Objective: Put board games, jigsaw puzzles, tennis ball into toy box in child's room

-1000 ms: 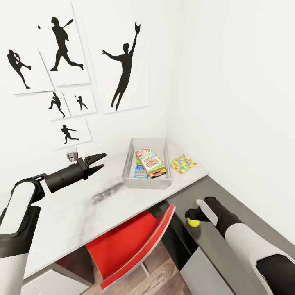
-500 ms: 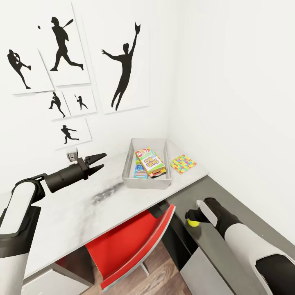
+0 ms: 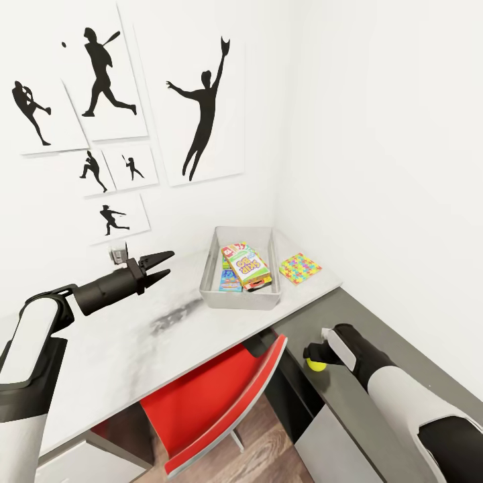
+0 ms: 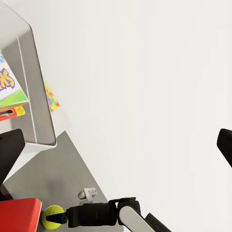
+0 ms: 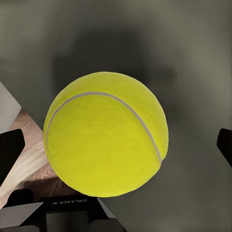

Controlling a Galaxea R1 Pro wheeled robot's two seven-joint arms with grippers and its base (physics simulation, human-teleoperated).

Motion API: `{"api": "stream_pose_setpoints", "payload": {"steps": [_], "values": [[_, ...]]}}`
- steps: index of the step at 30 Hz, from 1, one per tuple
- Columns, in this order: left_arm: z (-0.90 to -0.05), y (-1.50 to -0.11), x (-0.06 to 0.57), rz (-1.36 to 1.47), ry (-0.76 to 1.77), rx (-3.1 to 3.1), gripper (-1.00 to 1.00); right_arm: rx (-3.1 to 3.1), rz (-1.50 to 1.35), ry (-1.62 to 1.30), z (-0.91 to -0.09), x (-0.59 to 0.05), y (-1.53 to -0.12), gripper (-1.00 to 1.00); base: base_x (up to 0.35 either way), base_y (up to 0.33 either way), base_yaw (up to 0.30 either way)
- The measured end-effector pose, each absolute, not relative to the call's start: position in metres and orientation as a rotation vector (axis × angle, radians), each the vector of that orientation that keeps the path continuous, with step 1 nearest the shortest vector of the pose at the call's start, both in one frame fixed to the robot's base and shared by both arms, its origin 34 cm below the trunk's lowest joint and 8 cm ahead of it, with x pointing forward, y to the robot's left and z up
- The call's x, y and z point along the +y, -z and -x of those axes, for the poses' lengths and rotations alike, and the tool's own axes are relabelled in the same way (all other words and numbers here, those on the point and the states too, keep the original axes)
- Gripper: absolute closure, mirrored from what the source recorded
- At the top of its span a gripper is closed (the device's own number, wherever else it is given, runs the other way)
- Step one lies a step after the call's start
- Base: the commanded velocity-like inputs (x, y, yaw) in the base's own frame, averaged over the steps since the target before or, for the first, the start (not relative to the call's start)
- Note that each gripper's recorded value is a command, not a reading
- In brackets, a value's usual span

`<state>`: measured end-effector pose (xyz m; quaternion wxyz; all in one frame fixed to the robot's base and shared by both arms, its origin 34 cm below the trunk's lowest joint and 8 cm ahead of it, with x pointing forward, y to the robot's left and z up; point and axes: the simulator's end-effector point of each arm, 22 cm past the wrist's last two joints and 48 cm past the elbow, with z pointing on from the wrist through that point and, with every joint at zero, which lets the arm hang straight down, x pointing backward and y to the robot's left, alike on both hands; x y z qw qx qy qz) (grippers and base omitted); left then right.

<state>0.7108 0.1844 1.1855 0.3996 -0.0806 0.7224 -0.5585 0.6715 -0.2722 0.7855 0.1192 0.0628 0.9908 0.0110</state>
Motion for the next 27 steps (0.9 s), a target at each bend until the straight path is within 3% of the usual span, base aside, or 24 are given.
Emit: {"api": "stream_pose_setpoints", "payload": {"steps": [27], "values": [[-0.7109,-1.1854,0.1848,0.204,1.412,1.829,-1.0,2.895,-0.187,-0.04,-0.6721,-0.2721,-0.786,-1.0,0.0,0.0,0.0]]}}
